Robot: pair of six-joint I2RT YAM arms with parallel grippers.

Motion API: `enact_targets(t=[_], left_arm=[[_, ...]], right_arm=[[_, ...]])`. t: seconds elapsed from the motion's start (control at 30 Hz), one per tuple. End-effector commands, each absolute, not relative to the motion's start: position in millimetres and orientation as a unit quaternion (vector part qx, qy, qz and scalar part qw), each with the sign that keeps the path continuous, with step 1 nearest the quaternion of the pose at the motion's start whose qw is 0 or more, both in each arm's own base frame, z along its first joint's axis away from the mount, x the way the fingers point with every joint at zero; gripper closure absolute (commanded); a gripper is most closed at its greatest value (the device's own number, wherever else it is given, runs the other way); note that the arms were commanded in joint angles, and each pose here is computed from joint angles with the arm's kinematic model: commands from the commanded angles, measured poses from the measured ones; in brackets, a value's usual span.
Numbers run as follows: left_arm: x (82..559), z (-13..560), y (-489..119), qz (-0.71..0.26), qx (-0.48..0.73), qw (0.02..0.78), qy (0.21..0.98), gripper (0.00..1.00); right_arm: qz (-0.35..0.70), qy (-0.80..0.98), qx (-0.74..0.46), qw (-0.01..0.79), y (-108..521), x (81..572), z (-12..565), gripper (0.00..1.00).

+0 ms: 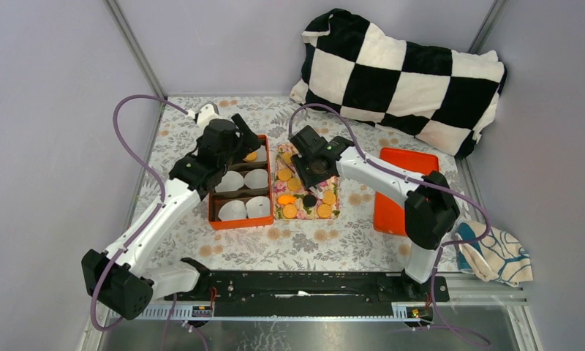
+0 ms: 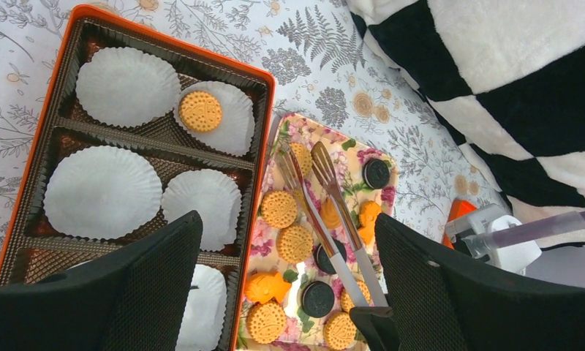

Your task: Pack the cookies

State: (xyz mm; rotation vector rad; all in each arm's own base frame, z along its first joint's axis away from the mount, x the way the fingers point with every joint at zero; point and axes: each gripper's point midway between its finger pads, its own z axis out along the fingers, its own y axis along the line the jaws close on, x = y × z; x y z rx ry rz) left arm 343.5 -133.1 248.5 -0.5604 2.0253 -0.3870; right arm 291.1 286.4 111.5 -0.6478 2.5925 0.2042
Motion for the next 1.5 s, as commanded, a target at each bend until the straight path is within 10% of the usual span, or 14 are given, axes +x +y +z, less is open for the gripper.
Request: enact_targets(t=[0.0,0.4,1.47], left_arm=[[341.0,242.8,-128.2,-0.161,-0.234,0.475,0.833,0.08],[359.6,293.8,-76.2,-0.155,-0.313,0.512,0.785,0.08],[369.8,312.9,-12.6,-0.168,-0.359,0.525,0.753,0.09]], right_arm=[[0.086,0.935,-0.241,0.245,303.0,301.0,121.9,0.59],[0.103,0.903,-0.222,0.353,304.1,310.6,208.3,0.97],[0.218,0.850,-0.328,0.350,462.1,336.4,201.0,0.96]])
